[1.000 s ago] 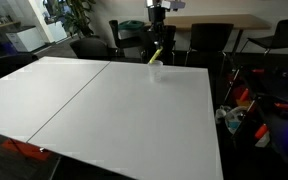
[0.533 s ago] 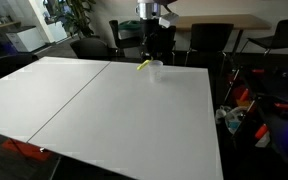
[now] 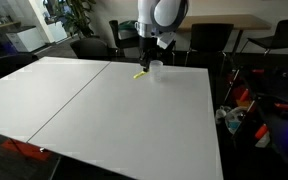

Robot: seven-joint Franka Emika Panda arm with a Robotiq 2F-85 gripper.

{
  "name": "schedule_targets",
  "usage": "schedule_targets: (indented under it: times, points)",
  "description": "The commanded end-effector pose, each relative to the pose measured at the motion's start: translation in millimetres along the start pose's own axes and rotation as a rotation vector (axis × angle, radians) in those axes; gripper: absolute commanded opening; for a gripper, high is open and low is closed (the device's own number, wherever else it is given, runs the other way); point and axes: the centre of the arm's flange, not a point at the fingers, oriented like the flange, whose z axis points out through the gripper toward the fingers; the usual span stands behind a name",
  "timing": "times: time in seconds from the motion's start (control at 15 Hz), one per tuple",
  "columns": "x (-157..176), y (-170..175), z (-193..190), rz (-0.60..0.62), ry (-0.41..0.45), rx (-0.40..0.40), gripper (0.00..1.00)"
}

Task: Put the marker in the cup on the table

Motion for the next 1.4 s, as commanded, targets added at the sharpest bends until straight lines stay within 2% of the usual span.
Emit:
schedule_targets:
  times: [0.0,0.27,0.6,1.0,1.07,1.13,1.27,1.33]
  points:
    - [4,4,27,0.026,0.024,-0.024,0.05]
    - [6,9,55,0.042,0.032,-0.04,0.05]
    - [16,16,76,0.205,0.111,-0.108,0.05]
    - [25,11,98,0.265,0.111,-0.171,0.05]
    - [26,9,100,0.269,0.112,-0.174,0.23]
    - [27,8,102,0.272,0.113,-0.175,0.47]
    - [30,6,103,0.273,0.113,-0.175,0.5]
    - [31,6,102,0.277,0.112,-0.172,0.57]
